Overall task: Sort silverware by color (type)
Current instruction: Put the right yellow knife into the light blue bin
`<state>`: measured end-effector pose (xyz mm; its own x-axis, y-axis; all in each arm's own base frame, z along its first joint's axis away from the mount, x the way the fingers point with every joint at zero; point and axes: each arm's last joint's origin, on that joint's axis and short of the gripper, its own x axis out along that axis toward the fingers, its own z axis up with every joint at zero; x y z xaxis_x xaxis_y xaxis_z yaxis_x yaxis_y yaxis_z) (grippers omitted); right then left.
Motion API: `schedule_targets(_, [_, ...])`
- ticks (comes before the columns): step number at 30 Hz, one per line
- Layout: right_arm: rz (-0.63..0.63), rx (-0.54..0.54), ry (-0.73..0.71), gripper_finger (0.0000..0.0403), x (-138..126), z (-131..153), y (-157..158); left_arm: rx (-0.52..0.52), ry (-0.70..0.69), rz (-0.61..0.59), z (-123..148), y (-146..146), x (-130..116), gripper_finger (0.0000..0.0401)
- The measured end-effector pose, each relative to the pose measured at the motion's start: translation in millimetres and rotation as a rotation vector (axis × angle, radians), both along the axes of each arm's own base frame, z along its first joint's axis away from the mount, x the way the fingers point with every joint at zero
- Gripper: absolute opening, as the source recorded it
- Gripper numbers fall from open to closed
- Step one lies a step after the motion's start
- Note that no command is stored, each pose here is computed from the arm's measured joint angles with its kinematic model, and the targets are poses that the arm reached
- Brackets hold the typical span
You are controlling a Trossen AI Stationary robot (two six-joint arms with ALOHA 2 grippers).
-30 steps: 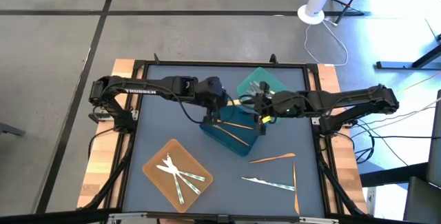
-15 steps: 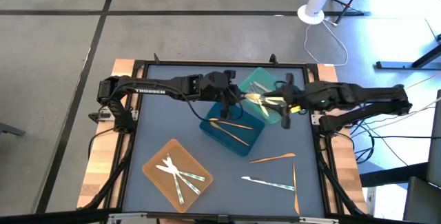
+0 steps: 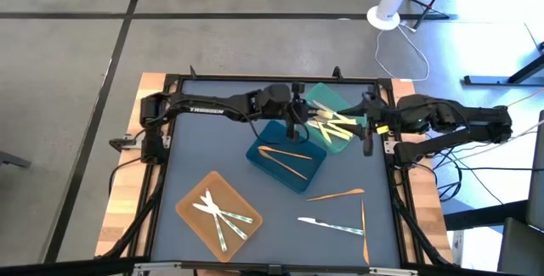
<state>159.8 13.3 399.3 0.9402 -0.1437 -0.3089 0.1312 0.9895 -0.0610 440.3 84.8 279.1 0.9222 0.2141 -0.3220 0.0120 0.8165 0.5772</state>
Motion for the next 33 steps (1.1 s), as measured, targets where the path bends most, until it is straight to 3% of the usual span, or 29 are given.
schedule_targets(8, [0.007,0.000,0.025,0.0150,1,-3,0,-0.036,-0.003,-0.043,-47,29,18,0.0039])
schedule_targets(16, [0.009,-0.004,0.059,0.0150,1,-6,0,-0.057,0.059,-0.012,-82,46,23,0.0039])
schedule_targets(33, [0.010,-0.005,0.065,0.0150,1,-6,0,-0.072,0.106,-0.011,-94,46,24,0.0039])
